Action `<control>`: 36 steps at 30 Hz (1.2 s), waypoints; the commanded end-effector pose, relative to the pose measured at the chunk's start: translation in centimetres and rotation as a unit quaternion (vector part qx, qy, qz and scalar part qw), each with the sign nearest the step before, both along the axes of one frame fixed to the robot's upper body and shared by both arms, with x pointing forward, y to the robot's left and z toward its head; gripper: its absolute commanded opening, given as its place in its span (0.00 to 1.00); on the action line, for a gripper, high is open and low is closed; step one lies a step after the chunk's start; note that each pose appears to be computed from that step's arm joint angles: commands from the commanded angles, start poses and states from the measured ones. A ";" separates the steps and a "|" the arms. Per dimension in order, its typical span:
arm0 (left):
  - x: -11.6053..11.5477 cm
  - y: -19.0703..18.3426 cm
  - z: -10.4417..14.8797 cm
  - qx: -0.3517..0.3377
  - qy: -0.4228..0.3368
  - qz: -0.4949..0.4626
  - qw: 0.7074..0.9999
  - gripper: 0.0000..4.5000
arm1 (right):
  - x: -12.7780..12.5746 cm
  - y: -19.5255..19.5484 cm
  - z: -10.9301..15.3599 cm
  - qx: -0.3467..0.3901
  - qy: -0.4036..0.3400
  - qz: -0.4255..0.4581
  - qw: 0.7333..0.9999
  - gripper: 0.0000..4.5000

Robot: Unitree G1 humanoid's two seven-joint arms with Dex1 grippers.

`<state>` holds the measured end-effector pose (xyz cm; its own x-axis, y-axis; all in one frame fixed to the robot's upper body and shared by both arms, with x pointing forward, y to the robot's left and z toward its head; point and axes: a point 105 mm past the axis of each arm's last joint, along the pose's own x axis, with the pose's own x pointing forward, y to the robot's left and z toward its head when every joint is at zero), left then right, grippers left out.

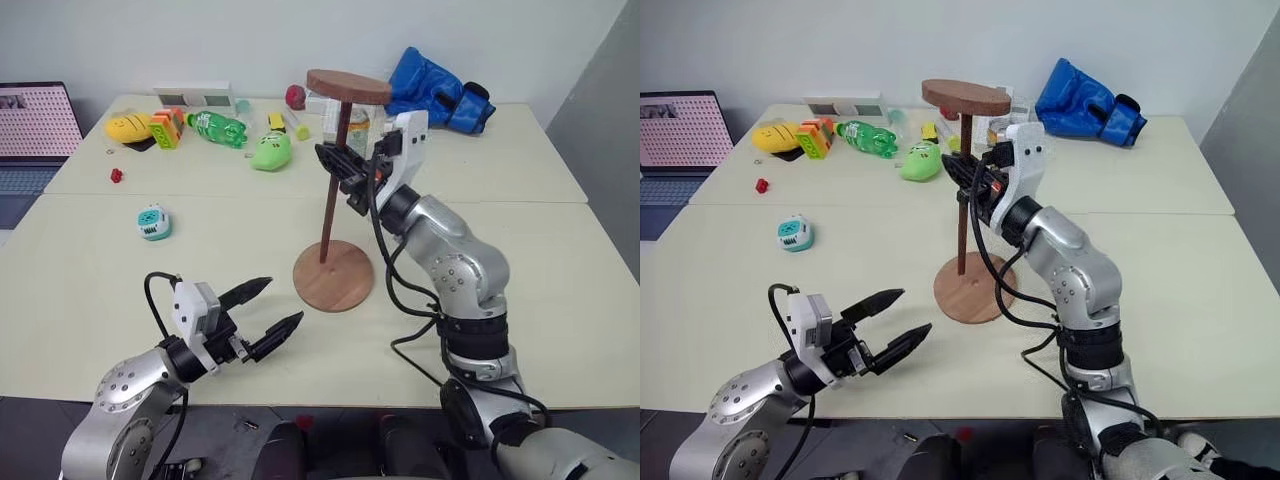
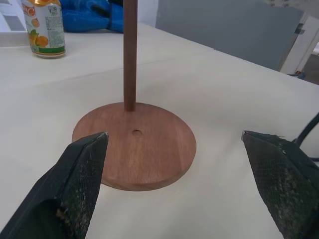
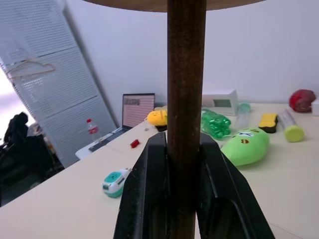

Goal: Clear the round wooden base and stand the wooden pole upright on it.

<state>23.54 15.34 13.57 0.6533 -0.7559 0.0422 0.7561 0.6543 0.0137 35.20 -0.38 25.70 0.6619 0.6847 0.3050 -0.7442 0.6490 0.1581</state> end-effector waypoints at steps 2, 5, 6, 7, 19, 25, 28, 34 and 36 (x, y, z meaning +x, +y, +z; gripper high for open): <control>0.1 0.2 1.3 0.007 -0.031 -0.001 1.000 1.00 | -0.3 0.4 -0.1 0.006 -0.024 -0.008 1.000 0.06; 0.1 0.3 1.3 0.010 -0.031 -0.002 0.999 1.00 | -0.1 0.2 -0.8 -0.001 -0.023 -0.017 1.000 0.06; 0.1 0.3 1.3 0.010 -0.030 -0.002 0.999 1.00 | 0.0 0.2 -1.0 -0.002 -0.022 -0.020 1.000 0.06; 0.0 0.3 1.3 0.010 -0.031 -0.003 0.999 1.00 | 0.0 0.1 -1.2 -0.002 -0.021 -0.023 1.000 0.06; 0.3 0.8 1.4 0.025 -0.039 -0.008 0.999 1.00 | 0.1 0.0 -2.8 -0.023 -0.017 -0.029 0.999 0.06; 0.1 0.8 1.3 0.026 -0.039 -0.011 0.999 1.00 | -0.1 -0.2 -3.7 -0.050 -0.021 -0.032 0.998 0.06; 0.3 1.0 1.1 0.029 -0.040 -0.008 0.999 1.00 | -0.2 -0.1 -4.3 -0.073 -0.027 -0.034 0.996 0.06; 0.4 0.8 1.2 0.027 -0.043 -0.007 0.999 1.00 | -0.4 0.2 -4.5 -0.081 -0.044 -0.035 0.995 0.06; 0.3 0.6 1.0 0.024 -0.040 -0.010 0.999 1.00 | -1.3 1.0 -5.8 -0.123 -0.072 -0.021 0.990 0.06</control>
